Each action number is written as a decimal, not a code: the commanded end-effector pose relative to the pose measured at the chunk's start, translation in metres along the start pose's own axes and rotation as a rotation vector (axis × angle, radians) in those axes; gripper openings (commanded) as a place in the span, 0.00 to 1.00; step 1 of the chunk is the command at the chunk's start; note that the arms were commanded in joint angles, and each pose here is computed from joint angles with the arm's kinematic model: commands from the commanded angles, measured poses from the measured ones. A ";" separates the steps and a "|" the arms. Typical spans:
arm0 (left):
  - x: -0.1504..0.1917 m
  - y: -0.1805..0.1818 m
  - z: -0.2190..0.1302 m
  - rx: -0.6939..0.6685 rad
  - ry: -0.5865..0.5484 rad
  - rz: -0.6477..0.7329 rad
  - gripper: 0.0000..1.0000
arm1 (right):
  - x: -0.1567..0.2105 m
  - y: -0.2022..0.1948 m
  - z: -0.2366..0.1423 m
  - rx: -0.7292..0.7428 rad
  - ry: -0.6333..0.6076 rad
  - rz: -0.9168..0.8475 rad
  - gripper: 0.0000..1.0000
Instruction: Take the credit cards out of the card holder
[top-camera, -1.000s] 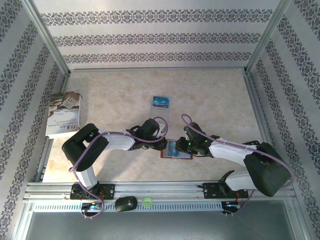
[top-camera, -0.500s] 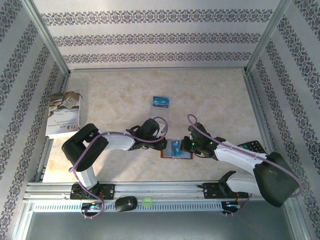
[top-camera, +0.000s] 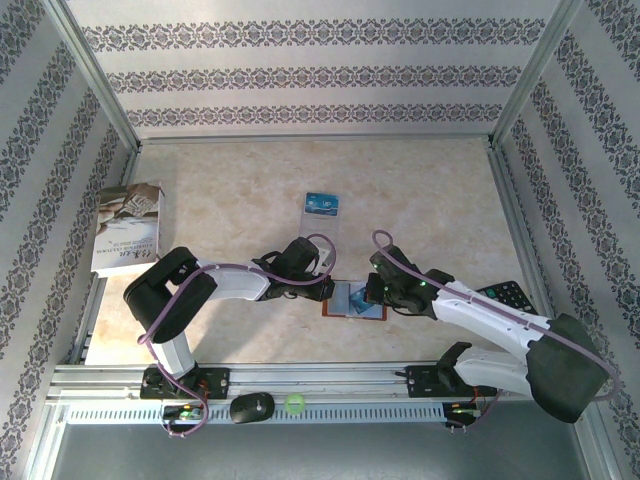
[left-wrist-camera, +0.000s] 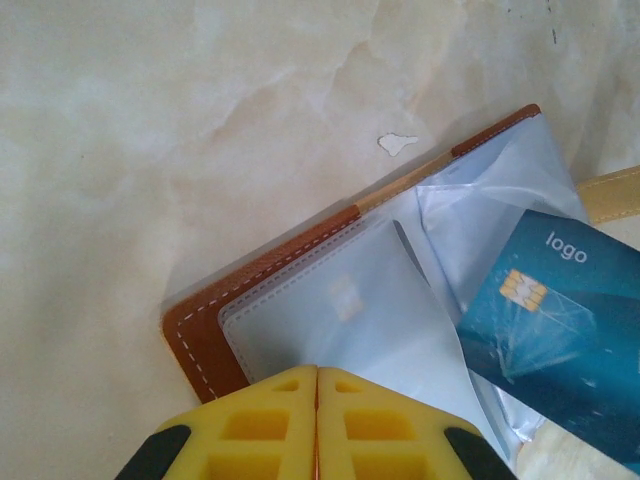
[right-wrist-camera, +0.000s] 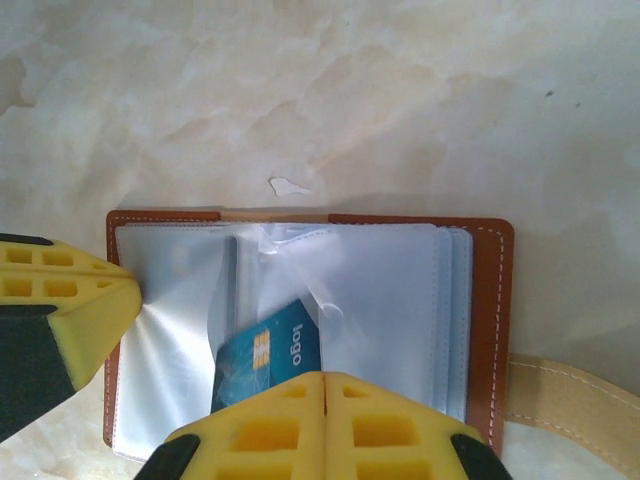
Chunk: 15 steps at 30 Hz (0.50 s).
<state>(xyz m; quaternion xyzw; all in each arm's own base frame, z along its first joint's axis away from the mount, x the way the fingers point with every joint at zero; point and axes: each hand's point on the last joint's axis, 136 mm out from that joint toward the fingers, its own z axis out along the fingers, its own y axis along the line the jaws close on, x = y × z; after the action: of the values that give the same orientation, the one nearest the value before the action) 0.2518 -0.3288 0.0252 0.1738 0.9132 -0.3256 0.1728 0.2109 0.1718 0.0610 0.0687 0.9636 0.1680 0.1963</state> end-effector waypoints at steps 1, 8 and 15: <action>0.029 0.020 0.000 -0.063 0.100 -0.027 0.09 | -0.005 -0.006 -0.003 0.090 -0.035 -0.043 0.00; 0.028 0.019 0.000 -0.057 0.101 -0.030 0.11 | 0.004 0.007 0.013 0.072 -0.010 -0.085 0.09; 0.027 0.016 -0.003 -0.048 0.096 -0.031 0.14 | 0.002 0.006 -0.004 0.027 0.063 -0.176 0.34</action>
<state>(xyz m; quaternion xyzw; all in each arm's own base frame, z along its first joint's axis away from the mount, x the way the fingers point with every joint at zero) 0.2499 -0.3299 0.0261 0.1760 0.9118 -0.3305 0.1686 0.2078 0.1773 0.0521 0.0142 0.9743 0.1277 0.1853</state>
